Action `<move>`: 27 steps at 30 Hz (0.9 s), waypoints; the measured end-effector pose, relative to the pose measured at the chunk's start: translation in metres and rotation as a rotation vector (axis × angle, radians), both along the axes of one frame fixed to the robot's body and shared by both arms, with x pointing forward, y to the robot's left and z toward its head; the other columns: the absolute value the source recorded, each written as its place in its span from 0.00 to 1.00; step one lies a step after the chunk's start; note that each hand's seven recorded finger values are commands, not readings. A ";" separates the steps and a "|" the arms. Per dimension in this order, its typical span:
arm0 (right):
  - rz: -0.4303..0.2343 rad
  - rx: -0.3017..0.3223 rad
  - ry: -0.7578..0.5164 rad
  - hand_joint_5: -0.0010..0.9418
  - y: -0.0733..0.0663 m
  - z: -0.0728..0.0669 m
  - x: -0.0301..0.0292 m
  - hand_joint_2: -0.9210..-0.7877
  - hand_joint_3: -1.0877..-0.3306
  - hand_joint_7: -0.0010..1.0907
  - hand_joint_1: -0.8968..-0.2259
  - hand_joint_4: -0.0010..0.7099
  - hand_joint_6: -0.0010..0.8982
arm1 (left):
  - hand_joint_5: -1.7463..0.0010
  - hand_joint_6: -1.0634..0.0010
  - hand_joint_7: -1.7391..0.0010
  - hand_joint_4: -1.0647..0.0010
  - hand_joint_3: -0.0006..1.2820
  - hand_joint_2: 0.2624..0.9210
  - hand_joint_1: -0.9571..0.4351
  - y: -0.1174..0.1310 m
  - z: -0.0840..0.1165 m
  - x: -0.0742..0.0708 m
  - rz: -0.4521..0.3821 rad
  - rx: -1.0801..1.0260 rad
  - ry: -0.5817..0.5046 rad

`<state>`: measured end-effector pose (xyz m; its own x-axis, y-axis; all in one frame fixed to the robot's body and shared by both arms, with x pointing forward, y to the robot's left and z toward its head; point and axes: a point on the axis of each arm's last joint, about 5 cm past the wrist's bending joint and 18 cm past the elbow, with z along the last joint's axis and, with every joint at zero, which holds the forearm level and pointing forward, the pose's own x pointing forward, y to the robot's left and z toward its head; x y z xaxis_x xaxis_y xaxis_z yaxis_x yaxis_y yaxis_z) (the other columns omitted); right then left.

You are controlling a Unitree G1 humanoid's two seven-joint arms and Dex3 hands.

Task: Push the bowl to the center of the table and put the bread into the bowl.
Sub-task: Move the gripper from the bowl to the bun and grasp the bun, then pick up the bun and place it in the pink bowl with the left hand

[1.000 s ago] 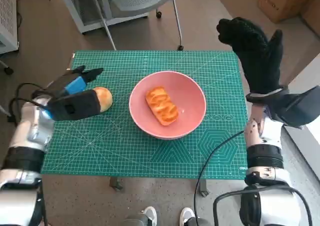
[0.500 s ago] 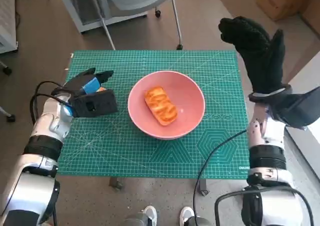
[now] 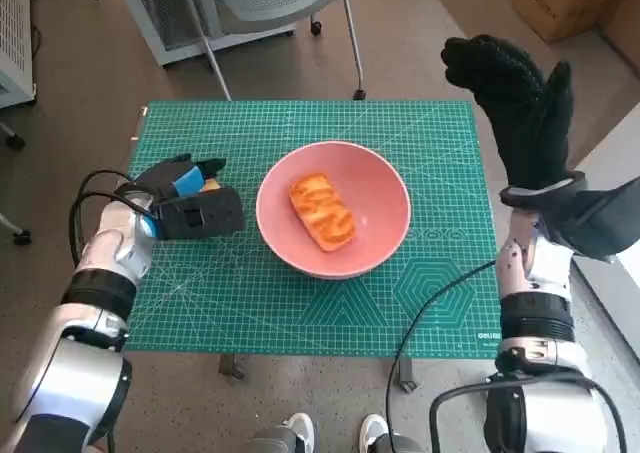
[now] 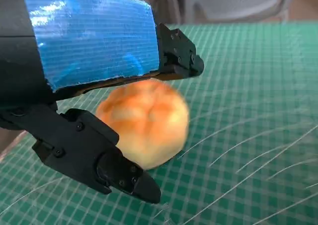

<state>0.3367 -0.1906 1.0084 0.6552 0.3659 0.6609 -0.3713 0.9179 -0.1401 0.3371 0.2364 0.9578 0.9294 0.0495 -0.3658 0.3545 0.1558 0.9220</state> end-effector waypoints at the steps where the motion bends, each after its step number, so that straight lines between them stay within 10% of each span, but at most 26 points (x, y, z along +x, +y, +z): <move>1: 0.000 0.000 0.000 0.00 0.000 0.000 0.0000 0.00 0.58 0.00 0.26 0.26 0.38 | 0.95 0.48 0.96 0.52 0.01 0.84 0.63 0.000 -0.001 0.000 0.002 0.008 0.003; 4: 0.000 0.000 0.000 0.00 0.000 0.000 0.0000 0.00 0.58 0.00 0.27 0.27 0.38 | 0.48 0.34 0.93 0.46 0.08 0.95 0.84 -0.002 -0.003 0.000 0.003 0.039 -0.002; 8: 0.000 0.001 0.000 0.00 0.000 0.000 0.0000 0.00 0.58 0.00 0.27 0.27 0.39 | 0.28 0.37 0.57 0.41 0.08 0.99 0.75 -0.003 -0.003 0.000 -0.002 0.090 -0.020; 15: -0.002 0.002 -0.009 0.00 0.001 0.000 -0.0002 0.00 0.57 0.00 0.27 0.27 0.39 | 0.29 0.39 0.33 0.44 0.08 1.00 0.69 -0.004 -0.003 0.000 -0.008 0.104 -0.042; 27: -0.001 0.004 -0.001 0.00 0.001 -0.002 -0.0001 0.00 0.56 0.00 0.26 0.27 0.39 | 0.32 0.41 0.30 0.42 0.08 1.00 0.69 0.000 0.000 -0.001 -0.020 0.108 -0.089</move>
<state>0.3367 -0.1893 1.0067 0.6548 0.3623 0.6633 -0.3701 0.9189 -0.1366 0.3361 0.2368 0.9574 0.9590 0.0649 -0.2758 0.2731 0.0477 0.9608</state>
